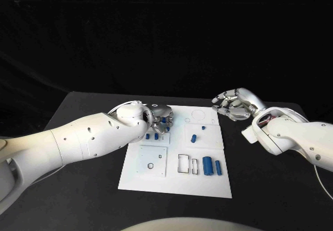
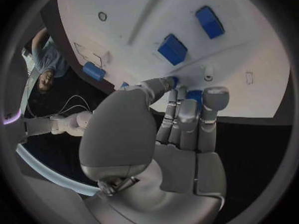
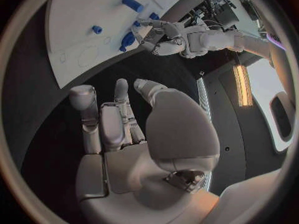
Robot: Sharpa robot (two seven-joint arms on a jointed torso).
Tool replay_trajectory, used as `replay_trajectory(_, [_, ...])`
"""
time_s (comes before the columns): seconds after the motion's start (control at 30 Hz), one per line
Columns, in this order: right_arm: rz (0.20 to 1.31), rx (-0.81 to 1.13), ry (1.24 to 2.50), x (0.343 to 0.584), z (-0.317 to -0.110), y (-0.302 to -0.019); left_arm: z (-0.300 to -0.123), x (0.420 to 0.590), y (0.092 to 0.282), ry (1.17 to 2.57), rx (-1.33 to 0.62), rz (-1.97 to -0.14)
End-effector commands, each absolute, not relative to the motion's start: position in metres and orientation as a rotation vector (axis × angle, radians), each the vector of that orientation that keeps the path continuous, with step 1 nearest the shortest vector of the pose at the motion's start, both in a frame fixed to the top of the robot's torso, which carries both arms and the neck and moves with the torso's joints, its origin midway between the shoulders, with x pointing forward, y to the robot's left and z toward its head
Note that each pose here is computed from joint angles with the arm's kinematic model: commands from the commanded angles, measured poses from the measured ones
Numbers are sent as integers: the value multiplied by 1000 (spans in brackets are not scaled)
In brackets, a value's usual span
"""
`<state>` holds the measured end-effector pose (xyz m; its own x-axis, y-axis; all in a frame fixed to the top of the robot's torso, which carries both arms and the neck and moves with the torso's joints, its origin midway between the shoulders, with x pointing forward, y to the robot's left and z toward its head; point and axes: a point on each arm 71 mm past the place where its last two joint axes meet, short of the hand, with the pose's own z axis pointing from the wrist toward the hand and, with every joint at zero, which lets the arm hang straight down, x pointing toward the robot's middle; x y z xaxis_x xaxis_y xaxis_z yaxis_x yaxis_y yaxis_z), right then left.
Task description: Assemble the parts on the task board
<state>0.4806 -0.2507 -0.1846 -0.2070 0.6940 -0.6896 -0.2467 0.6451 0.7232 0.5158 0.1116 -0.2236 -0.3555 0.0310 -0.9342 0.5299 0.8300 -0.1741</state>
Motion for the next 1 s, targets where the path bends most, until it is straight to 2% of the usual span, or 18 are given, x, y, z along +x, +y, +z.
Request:
replay_trajectory(0.03, [903, 366, 1557, 480, -184, -249, -234, 513, 114, 1934, 435, -515])
replay_trajectory(1.0, [904, 366, 1556, 479, -184, -249, -242, 513, 112, 1934, 418, -558])
